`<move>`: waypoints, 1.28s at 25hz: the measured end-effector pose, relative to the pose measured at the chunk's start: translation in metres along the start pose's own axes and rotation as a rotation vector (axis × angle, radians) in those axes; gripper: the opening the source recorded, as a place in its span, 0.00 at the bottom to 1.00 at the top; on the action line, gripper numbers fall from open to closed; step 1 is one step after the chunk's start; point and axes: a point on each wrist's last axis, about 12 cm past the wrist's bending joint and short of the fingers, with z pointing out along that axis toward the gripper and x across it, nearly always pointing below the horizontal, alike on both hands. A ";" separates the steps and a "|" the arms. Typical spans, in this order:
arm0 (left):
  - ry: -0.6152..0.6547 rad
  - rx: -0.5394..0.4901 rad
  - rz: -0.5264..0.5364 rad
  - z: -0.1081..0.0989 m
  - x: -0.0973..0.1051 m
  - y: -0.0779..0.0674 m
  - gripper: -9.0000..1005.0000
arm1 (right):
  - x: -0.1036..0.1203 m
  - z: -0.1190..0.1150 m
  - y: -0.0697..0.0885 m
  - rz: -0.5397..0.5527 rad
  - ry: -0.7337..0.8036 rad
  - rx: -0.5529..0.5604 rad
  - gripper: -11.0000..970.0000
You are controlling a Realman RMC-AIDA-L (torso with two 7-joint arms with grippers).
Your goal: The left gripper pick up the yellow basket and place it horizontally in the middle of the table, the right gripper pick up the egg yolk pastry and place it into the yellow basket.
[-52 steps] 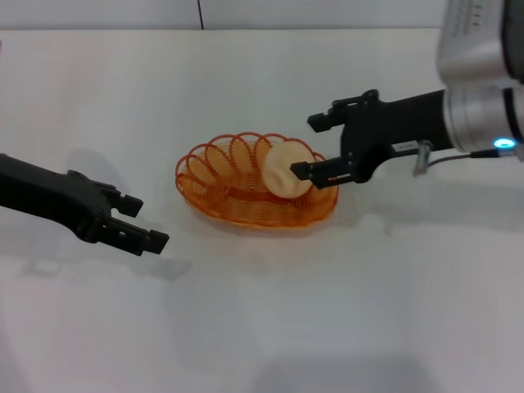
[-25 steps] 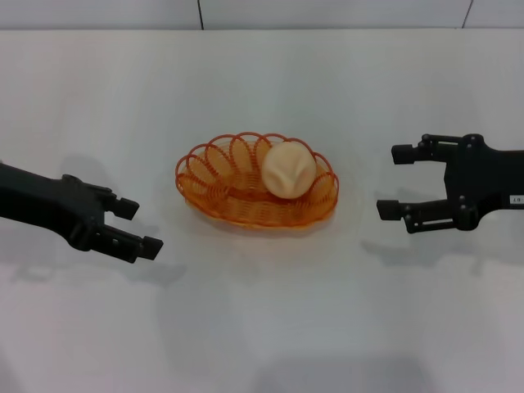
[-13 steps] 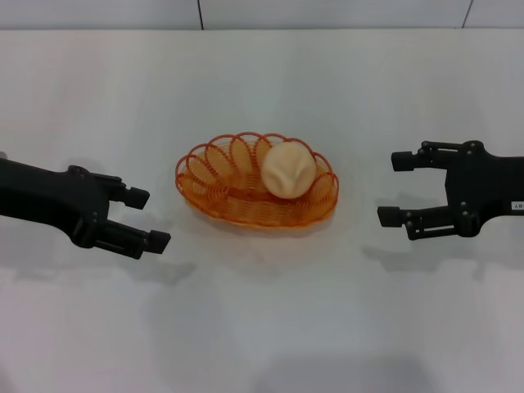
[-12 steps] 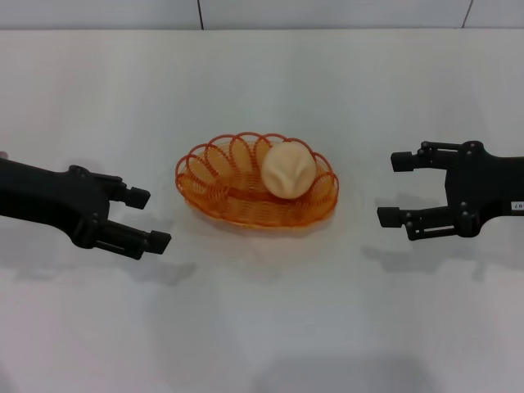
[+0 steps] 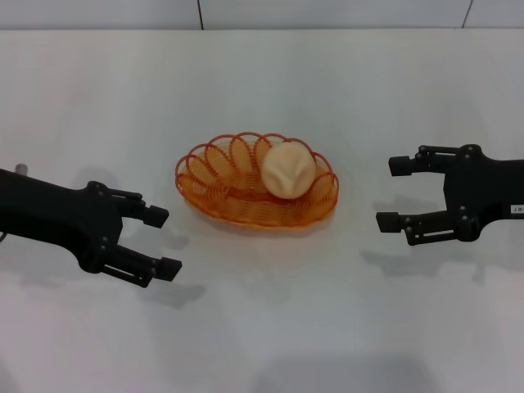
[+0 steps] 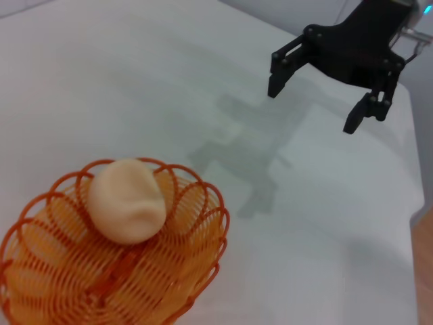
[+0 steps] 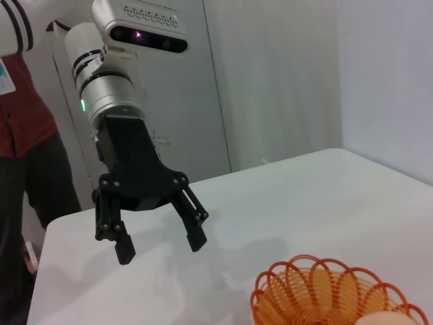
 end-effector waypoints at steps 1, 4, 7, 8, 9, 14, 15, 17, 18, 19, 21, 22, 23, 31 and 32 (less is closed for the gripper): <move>-0.004 0.001 0.006 0.000 0.000 0.000 0.88 | 0.000 0.000 0.000 0.000 0.001 -0.001 0.89; -0.023 0.002 0.028 0.001 -0.002 0.000 0.88 | 0.000 0.000 0.000 -0.001 0.003 -0.005 0.89; -0.039 0.001 0.049 0.000 -0.004 0.000 0.88 | 0.000 0.000 0.001 -0.003 0.005 -0.009 0.89; -0.042 -0.002 0.054 0.000 -0.004 0.001 0.88 | 0.000 0.000 0.001 -0.003 0.006 -0.009 0.89; -0.045 -0.006 0.058 0.000 -0.005 0.001 0.88 | 0.000 -0.001 0.001 -0.003 0.006 -0.009 0.89; -0.052 -0.029 0.082 0.001 -0.009 0.005 0.88 | 0.000 -0.001 0.000 -0.005 0.014 -0.010 0.89; -0.051 -0.032 0.090 0.001 -0.011 0.006 0.88 | 0.000 0.000 0.000 -0.007 0.017 -0.011 0.89; -0.047 -0.039 0.102 0.001 -0.013 0.007 0.88 | 0.000 0.000 0.000 -0.009 0.019 -0.013 0.89; -0.044 -0.042 0.107 0.001 -0.014 0.008 0.88 | -0.001 0.001 0.000 -0.012 0.020 -0.016 0.89; -0.041 -0.045 0.110 0.000 -0.014 0.009 0.88 | -0.001 0.001 0.000 -0.012 0.020 -0.016 0.89; -0.036 -0.042 0.117 0.001 -0.016 0.010 0.88 | -0.001 0.001 0.000 -0.013 0.020 -0.018 0.89; -0.034 -0.037 0.120 0.002 -0.017 0.010 0.88 | -0.001 0.001 0.000 -0.013 0.020 -0.018 0.89; -0.032 -0.031 0.122 0.003 -0.017 0.010 0.88 | -0.001 0.001 0.000 -0.012 0.020 -0.018 0.89; -0.028 -0.020 0.131 0.004 -0.018 0.010 0.88 | -0.002 0.002 0.000 -0.008 0.021 -0.023 0.89; -0.028 -0.019 0.131 0.004 -0.018 0.010 0.88 | -0.002 0.002 0.000 -0.006 0.024 -0.024 0.89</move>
